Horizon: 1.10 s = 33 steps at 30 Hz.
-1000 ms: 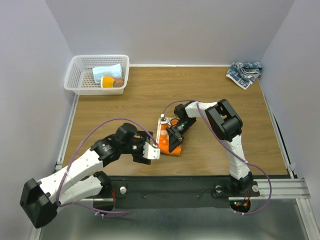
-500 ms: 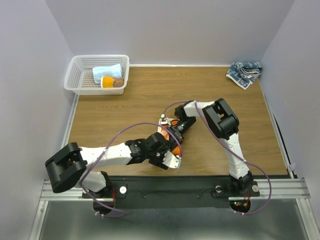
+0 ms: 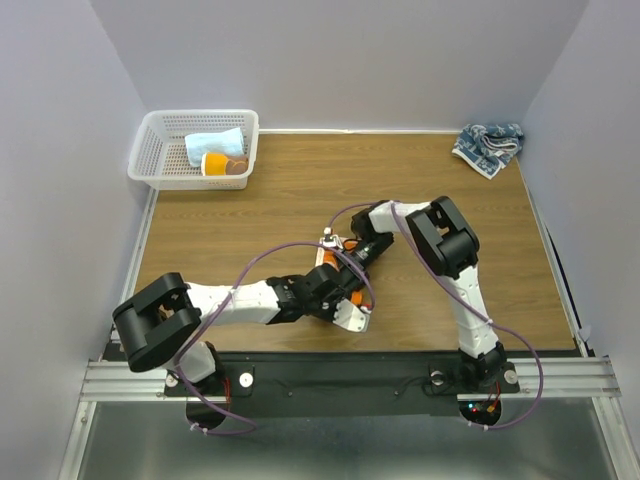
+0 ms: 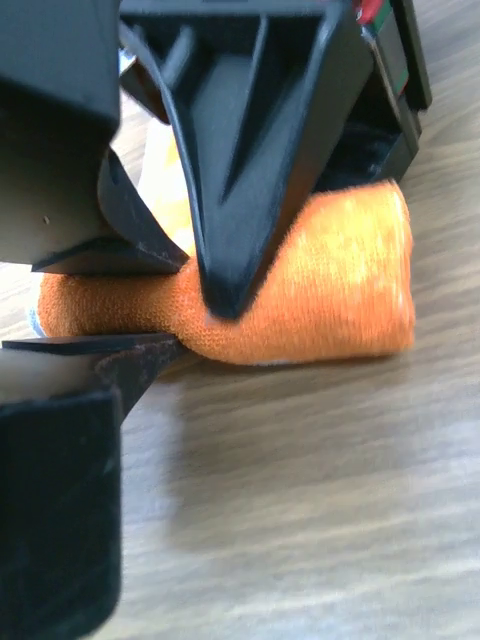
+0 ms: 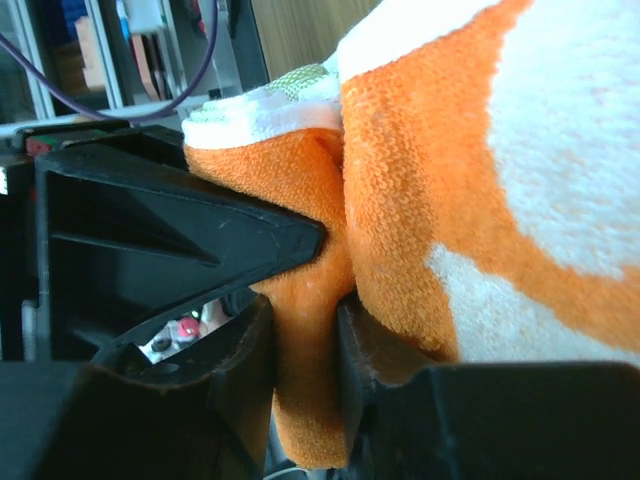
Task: Roll the towels
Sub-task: Roll the towel
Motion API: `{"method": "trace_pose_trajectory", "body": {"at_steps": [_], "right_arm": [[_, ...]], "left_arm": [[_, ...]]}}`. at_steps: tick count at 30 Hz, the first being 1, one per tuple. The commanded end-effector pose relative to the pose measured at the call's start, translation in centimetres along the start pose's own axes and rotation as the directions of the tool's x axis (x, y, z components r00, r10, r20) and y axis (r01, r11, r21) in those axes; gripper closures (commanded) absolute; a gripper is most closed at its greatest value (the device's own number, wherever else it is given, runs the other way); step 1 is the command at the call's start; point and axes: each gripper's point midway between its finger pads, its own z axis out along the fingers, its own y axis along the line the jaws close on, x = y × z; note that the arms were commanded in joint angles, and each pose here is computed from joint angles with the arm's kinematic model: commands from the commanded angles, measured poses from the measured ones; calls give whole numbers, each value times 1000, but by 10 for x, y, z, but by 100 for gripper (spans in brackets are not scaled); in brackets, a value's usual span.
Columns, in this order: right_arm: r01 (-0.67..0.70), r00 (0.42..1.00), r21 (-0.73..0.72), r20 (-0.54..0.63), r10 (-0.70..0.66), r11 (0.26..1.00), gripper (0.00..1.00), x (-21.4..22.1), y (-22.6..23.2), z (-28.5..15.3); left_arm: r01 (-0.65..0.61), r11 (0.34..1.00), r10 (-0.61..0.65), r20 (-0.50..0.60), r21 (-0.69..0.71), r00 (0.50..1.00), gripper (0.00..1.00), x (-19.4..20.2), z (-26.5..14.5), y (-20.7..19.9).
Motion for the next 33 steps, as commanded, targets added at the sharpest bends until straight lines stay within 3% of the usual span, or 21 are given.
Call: {"method": "trace_pose_trajectory", "body": {"at_steps": [1, 7, 8, 11, 13, 16, 17, 19, 23, 27, 29, 31, 33], "right_arm": [[24, 998, 17, 62, -25, 1000, 61, -17, 5, -23], [38, 978, 69, 203, -51, 997, 40, -51, 22, -75], [58, 970, 85, 231, -77, 995, 31, -60, 33, -86], [76, 940, 147, 320, -121, 986, 28, -74, 46, -125], [107, 902, 231, 387, -192, 967, 26, -79, 57, -158], [123, 831, 369, 468, -299, 921, 12, -78, 77, -201], [137, 816, 410, 469, -337, 902, 0, -75, 80, -209], [157, 789, 506, 452, -416, 848, 0, -64, 92, -219], [186, 745, 648, 397, -536, 738, 0, -42, 98, -224], [229, 720, 700, 346, -601, 677, 0, -27, 101, -219], [254, 732, 720, 293, -615, 646, 1, -26, 99, -205], [307, 737, 752, 201, -646, 584, 2, -28, 97, -181], [350, 729, 789, 108, -676, 504, 4, -34, 92, -157]], "left_arm": [[75, 988, -70, -41, 137, 997, 75, 8, -15, -33], [164, 963, -153, -67, 212, 986, 74, 15, -18, -41], [179, 954, -175, -38, 241, 984, 74, 8, -17, -39], [248, 925, -245, -47, 289, 968, 74, 13, -18, -28], [298, 891, -305, -34, 341, 952, 74, 12, -21, -20], [371, 820, -394, -39, 437, 918, 73, 14, -21, -15], [401, 781, -421, -71, 479, 904, 71, 18, -15, -20], [433, 715, -474, -74, 550, 877, 64, 12, -18, -14], [494, 557, -591, -100, 667, 801, 63, 17, -16, -7], [536, 402, -664, -166, 743, 729, 64, 31, -6, -9], [539, 357, -674, -189, 763, 714, 63, 36, -5, -6], [570, 273, -696, -250, 775, 673, 63, 47, -1, -12], [593, 261, -709, -265, 762, 653, 63, 57, 8, -5]]}}
